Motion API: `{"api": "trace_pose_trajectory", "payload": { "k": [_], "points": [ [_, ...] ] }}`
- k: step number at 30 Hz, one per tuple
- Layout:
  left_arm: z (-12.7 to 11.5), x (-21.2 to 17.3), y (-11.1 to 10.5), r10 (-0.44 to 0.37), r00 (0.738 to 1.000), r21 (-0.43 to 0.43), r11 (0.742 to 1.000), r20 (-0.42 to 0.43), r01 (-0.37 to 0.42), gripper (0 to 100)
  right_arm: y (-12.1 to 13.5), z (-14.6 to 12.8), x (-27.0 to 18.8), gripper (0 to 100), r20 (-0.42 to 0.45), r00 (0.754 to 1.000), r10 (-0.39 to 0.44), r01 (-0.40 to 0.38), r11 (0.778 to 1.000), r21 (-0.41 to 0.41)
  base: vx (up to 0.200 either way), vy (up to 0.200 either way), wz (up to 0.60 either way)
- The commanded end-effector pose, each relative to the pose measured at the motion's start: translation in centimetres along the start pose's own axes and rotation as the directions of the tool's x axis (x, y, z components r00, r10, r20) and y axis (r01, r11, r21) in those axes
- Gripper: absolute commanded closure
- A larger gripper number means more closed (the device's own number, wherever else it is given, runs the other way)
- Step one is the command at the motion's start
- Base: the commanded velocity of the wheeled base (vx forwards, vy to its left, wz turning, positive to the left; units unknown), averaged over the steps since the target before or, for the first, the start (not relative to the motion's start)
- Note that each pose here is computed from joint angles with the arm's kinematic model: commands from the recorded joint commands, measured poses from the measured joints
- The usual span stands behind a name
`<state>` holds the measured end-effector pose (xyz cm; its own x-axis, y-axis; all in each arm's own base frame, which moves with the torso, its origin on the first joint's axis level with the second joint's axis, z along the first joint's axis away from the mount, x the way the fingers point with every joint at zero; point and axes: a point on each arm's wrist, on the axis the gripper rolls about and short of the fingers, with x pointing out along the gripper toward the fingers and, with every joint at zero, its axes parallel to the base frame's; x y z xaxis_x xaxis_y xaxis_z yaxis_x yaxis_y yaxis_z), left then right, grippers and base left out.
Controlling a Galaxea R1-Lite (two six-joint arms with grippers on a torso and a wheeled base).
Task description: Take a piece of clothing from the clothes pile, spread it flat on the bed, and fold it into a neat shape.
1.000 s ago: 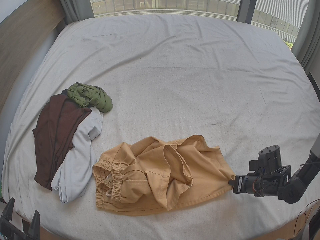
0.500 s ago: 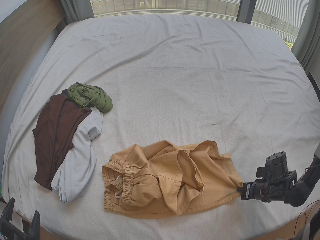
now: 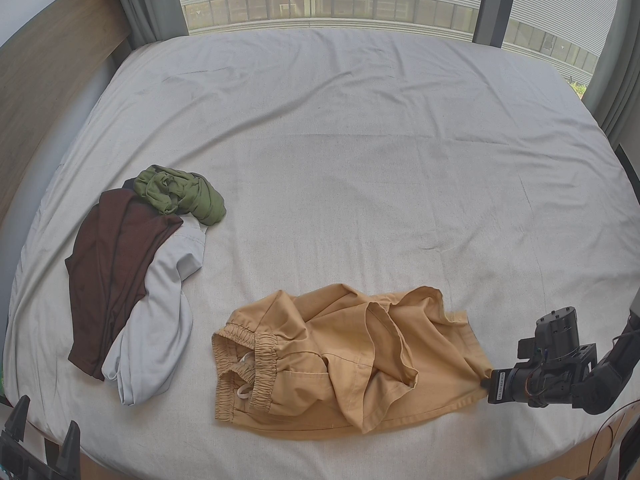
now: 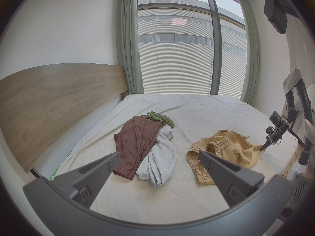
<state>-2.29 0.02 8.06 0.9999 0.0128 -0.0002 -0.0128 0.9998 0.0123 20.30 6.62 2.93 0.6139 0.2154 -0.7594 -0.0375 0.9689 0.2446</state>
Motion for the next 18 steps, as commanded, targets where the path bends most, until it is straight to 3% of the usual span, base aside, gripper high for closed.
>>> {"api": "trace_pose_trajectory", "payload": {
  "k": [1, 11, 12, 18],
  "points": [
    [-0.5, 0.0, 0.0, 0.001, 1.0, 0.002, 1.0, -0.004, -0.001, 0, -0.2, -0.1, 0.0, 100, -0.005, 1.0, -0.007, 0.007, 1.0, 0.005, 0.0, 0.0, 0.0],
    [-0.5, 0.0, 0.0, -0.008, 1.0, 0.012, 1.0, -0.006, 0.008, 0, -0.1, 0.0, 0.0, 100, 0.026, 1.0, 0.01, -0.01, 1.0, 0.002, 0.0, 0.0, 0.0],
    [-0.5, 0.0, 0.0, -0.008, 1.0, 0.011, 1.0, -0.006, 0.008, 0, -0.1, 0.0, 0.0, 0, 0.035, 0.999, 0.012, -0.012, 1.0, 0.002, 0.0, 0.0, 0.0],
    [-0.5, 0.0, 0.0, -0.008, 1.0, 0.011, 1.0, -0.006, 0.008, 0, 0.2, 0.1, -1.6, 0, 0.161, 0.985, 0.068, -0.066, 0.998, -0.014, 0.0, 0.0, 0.0]
  ]
}}
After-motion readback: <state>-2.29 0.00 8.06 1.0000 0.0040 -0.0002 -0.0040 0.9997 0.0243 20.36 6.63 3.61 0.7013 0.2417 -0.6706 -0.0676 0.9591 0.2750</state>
